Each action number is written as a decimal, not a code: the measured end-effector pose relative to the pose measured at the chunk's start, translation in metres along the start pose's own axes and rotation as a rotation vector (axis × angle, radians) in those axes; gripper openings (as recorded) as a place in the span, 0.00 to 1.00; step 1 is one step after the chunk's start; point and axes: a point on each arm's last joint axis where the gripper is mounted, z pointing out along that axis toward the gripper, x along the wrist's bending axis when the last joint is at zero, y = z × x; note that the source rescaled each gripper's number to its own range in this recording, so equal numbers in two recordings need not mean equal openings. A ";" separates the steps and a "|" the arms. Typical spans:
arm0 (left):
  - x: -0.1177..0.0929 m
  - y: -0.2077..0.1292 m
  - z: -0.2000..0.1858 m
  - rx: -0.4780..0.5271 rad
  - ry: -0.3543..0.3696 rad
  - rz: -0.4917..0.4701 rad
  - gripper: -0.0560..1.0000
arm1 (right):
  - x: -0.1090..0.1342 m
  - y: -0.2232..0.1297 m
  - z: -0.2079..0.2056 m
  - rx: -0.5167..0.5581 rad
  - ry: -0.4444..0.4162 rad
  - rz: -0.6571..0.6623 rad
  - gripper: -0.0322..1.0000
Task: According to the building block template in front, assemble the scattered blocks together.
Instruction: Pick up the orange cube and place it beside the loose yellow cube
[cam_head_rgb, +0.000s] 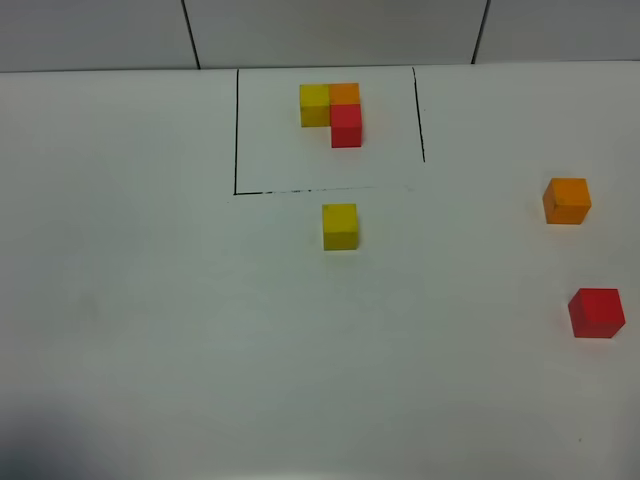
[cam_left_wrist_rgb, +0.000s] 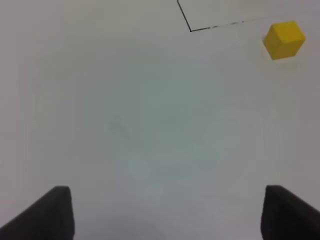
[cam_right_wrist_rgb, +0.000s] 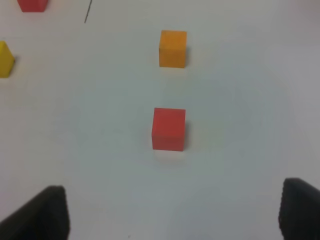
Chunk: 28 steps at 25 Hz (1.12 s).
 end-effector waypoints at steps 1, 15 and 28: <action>-0.001 -0.005 -0.002 -0.008 -0.007 -0.003 0.81 | 0.000 0.000 0.000 0.000 0.001 0.000 0.81; -0.005 -0.044 -0.016 -0.113 -0.021 0.016 0.81 | 0.000 0.000 0.000 0.000 0.002 0.001 0.81; -0.004 -0.046 -0.017 -0.120 -0.017 0.007 0.81 | 0.000 0.000 0.000 0.000 0.003 0.002 0.81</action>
